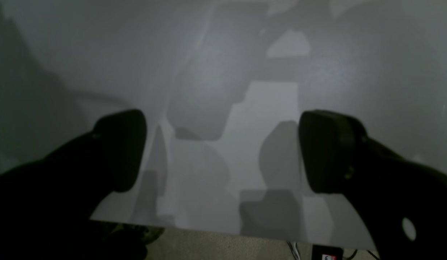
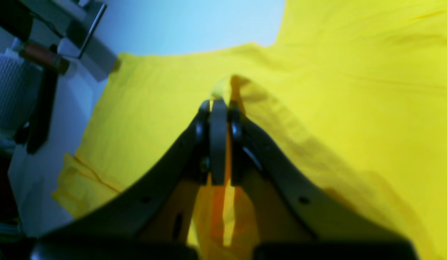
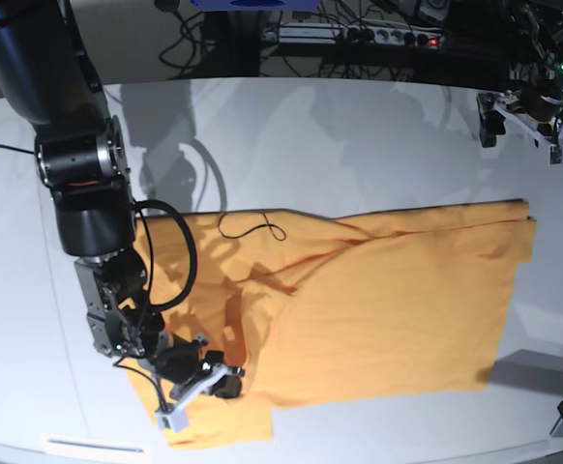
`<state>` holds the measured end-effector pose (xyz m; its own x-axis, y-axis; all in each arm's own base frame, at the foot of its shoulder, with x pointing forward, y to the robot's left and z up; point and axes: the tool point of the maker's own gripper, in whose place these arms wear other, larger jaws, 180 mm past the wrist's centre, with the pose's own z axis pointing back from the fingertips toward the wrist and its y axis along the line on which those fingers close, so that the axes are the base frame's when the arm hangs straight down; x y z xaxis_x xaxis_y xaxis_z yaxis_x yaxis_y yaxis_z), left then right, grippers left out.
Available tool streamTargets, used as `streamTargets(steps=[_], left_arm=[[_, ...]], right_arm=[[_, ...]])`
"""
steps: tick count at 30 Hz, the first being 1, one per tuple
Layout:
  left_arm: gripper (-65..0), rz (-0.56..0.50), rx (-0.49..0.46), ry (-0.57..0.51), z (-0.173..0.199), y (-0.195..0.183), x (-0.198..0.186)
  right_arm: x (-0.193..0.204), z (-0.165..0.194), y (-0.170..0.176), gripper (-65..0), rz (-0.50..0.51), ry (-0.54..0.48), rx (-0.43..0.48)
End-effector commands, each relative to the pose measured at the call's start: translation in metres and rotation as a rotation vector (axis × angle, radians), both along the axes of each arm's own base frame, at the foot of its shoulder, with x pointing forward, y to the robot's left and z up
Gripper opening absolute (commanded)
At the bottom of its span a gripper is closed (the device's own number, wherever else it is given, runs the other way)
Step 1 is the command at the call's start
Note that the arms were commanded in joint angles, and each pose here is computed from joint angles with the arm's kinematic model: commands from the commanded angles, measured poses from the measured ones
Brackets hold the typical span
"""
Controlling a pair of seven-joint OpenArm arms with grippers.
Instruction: Fold the T-shirt properly
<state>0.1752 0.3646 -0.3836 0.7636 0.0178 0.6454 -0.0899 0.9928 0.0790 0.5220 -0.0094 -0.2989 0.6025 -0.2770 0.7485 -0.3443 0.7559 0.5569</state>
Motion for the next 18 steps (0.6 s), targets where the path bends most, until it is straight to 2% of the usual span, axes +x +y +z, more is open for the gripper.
streamTargets(steps=[1,9,18], left_arm=[[0.0,-0.012,0.023,-0.039,0.013,0.005,0.007],[0.0,-0.009,0.023,-0.019,0.009,0.006,-0.001],[0.0,-0.012,0.020,-0.017,0.008,0.005,-0.001]], right_arm=[[0.022,0.044,-0.002,-64.7,-0.019,-0.108,0.035],[0.037,0.064,-0.021,-64.7,-0.080,-0.179,0.044],[0.035,0.032,-0.042,-64.9,-0.136,-0.116,0.032]])
